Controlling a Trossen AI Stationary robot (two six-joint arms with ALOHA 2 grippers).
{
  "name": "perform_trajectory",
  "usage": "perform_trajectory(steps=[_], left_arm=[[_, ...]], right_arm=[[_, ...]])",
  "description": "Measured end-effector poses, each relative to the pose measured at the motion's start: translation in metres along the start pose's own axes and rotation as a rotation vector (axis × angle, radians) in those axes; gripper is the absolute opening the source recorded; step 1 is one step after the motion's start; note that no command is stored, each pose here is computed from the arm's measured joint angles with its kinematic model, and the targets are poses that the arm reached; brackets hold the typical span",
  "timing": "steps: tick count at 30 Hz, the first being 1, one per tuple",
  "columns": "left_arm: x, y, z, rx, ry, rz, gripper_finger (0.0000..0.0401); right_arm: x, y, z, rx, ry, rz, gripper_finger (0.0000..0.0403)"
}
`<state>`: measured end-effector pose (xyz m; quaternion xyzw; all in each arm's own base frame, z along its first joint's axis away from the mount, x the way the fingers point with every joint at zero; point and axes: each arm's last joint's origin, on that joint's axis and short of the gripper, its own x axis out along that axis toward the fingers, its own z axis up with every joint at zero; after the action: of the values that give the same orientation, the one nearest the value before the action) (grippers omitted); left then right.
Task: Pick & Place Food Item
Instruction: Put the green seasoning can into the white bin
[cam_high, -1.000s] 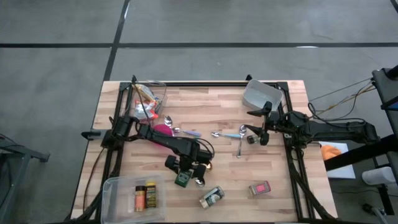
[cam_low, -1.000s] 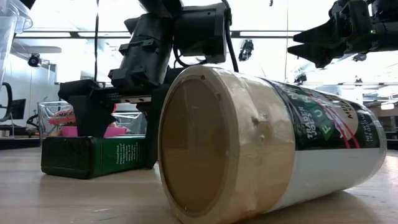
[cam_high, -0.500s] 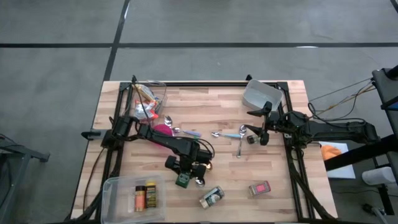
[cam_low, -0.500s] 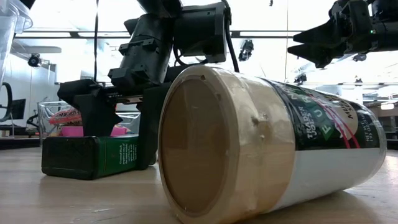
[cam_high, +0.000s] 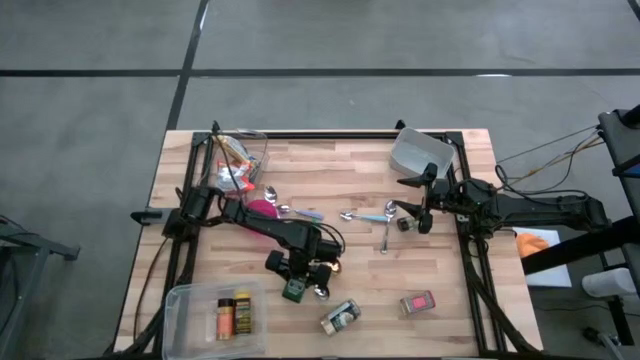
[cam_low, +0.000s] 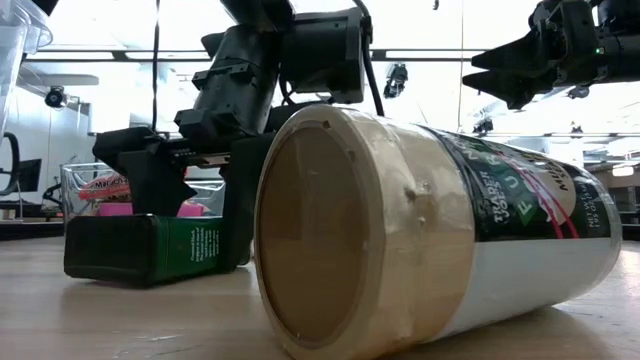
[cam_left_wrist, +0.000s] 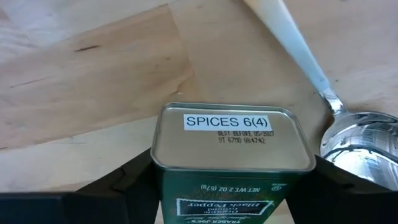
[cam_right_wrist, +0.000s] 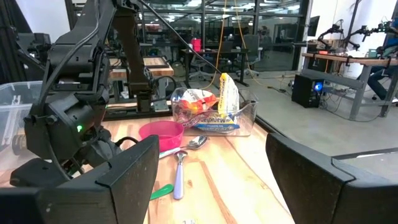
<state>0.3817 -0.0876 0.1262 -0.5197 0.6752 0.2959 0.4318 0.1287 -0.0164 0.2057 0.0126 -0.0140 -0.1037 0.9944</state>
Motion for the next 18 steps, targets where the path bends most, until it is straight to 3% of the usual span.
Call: perform_trajectory(steps=[8, 18], left_arm=[[-0.038, 0.008, -0.003, -0.017, -0.02, -0.059, 0.0266], [-0.124, 0.033, -0.034, -0.072, -0.261, -0.288, 0.0266]], right_arm=[[0.0, 0.0, 0.0, 0.0, 0.001, 0.0, 0.029], [0.0, 0.0, -0.001, -0.001, 0.007, 0.0, 0.029]])
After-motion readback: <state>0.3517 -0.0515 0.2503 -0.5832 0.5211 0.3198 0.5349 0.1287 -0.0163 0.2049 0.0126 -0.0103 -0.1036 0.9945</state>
